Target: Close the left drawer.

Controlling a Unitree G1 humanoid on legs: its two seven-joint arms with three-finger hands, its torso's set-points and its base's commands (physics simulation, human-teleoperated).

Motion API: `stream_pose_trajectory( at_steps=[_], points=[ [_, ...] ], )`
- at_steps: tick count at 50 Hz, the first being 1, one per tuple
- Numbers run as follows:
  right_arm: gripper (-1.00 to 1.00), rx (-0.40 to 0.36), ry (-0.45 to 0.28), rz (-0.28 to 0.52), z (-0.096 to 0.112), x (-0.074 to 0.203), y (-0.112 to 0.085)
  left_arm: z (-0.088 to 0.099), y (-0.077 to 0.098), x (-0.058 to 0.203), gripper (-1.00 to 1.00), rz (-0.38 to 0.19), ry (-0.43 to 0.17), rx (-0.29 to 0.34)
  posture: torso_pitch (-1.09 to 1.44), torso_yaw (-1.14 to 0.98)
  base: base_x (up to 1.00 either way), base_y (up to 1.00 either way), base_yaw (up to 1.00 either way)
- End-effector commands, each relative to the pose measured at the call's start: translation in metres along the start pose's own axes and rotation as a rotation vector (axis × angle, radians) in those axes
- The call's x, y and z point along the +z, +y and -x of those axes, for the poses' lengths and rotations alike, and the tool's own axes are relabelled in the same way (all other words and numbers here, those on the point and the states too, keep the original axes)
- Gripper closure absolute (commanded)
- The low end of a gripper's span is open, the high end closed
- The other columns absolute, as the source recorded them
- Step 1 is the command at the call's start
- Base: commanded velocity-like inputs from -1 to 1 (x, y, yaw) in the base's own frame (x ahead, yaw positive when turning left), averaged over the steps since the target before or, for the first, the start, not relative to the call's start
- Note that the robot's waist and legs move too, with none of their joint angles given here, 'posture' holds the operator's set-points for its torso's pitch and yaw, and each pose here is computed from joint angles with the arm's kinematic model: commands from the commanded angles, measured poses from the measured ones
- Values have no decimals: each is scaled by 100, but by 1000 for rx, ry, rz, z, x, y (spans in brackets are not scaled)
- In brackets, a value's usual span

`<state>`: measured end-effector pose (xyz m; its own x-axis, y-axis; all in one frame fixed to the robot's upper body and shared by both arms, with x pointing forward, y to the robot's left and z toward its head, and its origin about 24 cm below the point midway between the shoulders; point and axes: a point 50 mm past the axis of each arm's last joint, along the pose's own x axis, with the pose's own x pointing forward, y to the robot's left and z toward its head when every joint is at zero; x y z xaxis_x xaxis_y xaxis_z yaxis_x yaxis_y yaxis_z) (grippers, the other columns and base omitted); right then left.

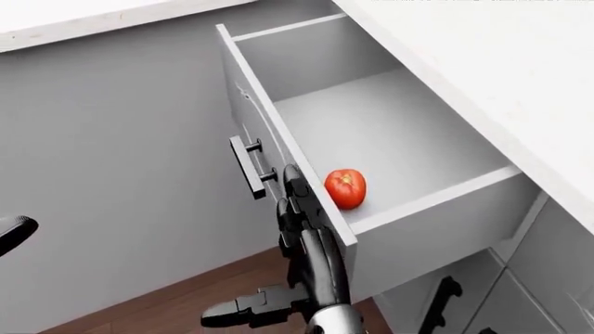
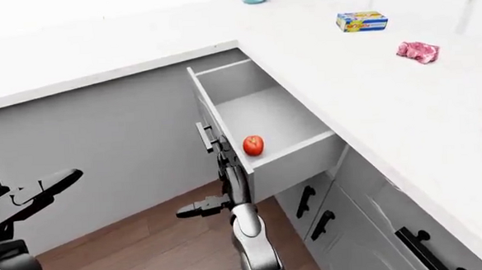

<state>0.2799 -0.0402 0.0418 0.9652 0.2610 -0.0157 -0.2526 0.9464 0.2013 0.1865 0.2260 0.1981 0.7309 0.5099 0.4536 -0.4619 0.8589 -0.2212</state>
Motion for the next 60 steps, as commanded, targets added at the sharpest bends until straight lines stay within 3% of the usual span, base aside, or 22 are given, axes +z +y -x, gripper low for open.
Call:
stream_pose_trajectory(
  at_steps=[1, 26, 60],
  points=[
    [-100, -24, -47, -23, -3, 11, -2, 0, -2, 12, -100, 15, -71, -11, 0, 0, 0, 0, 0],
    [-100, -118, -65, -31, 4, 17, -11, 0, -2, 12, -100, 17, -72, -9, 0, 0, 0, 0, 0],
    [-100, -241, -85, -13, -2, 23, -34, 1, -1, 12, -100, 17, -73, -5, 0, 0, 0, 0, 0]
  ],
)
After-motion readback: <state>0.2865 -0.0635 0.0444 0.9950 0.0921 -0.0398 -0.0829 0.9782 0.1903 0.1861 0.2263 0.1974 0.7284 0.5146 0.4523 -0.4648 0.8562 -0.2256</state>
